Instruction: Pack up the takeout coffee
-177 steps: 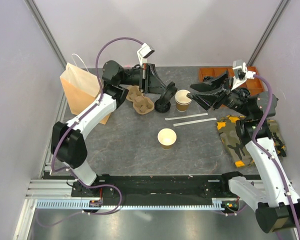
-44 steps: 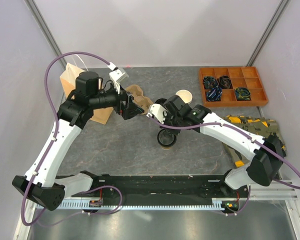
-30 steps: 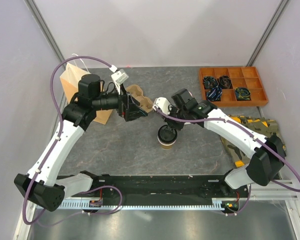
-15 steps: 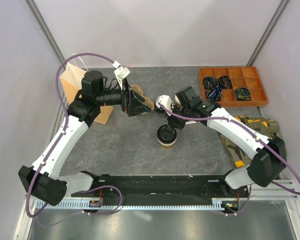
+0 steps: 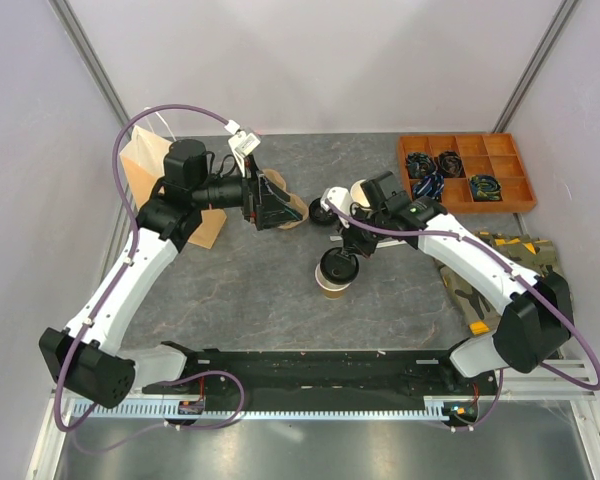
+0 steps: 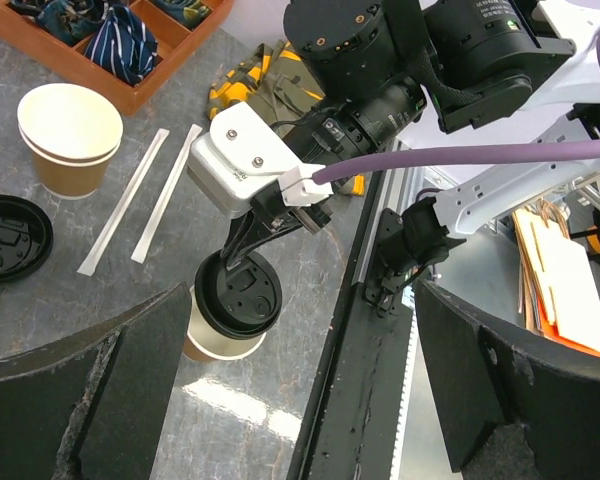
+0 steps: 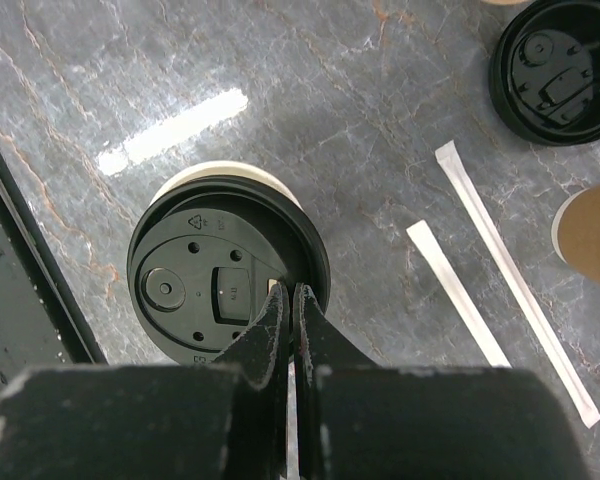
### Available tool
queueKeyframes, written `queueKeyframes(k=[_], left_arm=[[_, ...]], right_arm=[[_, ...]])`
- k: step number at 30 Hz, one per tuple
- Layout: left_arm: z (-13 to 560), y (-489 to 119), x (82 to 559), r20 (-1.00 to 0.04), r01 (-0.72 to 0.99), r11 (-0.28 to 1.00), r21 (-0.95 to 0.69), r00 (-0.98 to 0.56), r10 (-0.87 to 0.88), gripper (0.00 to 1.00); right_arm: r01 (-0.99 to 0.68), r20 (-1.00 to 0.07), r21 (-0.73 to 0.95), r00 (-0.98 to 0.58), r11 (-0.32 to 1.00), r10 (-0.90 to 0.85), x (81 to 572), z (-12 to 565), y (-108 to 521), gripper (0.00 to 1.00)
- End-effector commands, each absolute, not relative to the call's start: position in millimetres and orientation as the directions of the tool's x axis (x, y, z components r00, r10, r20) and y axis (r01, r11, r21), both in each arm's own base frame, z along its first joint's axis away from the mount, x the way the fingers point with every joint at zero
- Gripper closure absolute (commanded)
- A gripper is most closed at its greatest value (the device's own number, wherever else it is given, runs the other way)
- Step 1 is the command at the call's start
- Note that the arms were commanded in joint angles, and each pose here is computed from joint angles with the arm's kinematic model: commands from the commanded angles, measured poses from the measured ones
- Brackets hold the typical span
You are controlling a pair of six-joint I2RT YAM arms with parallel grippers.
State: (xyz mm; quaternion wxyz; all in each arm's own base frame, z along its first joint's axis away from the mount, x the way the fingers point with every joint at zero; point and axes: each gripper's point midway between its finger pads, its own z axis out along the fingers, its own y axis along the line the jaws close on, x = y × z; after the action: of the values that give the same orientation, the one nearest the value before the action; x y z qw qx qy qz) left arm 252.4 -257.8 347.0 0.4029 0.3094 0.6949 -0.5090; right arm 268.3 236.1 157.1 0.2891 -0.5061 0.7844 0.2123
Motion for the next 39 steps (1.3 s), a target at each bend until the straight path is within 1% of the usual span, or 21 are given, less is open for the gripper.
queueKeyframes(k=[1, 5, 22, 39], left_arm=[[370.3, -259.5, 252.1, -0.892, 0.863, 0.249, -0.439, -0.451, -0.009, 0.0], [371.6, -260.4, 253.3, -0.895, 0.866, 0.248, -0.435, -0.446, -0.013, 0.0], [365.0, -260.9, 259.1, -0.883, 0.853, 0.257, -0.454, -0.469, -0.004, 0.0], [364.8, -260.5, 257.1, -0.884, 0.857, 0.249, -0.452, -0.467, 0.001, 0.0]], right_arm=[[-0.903, -0.706, 0.035, -0.326, 0.429, -0.628, 276.5, 165.6, 243.4, 1.0], [-0.894, -0.703, 0.033, -0.339, 0.447, -0.625, 278.7, 162.3, 242.3, 1.0], [-0.897, -0.678, 0.055, -0.355, 0.438, -0.643, 270.6, 139.8, 246.6, 1.0], [-0.901, -0.677, 0.071, -0.359, 0.428, -0.643, 266.9, 134.2, 252.6, 1.0]])
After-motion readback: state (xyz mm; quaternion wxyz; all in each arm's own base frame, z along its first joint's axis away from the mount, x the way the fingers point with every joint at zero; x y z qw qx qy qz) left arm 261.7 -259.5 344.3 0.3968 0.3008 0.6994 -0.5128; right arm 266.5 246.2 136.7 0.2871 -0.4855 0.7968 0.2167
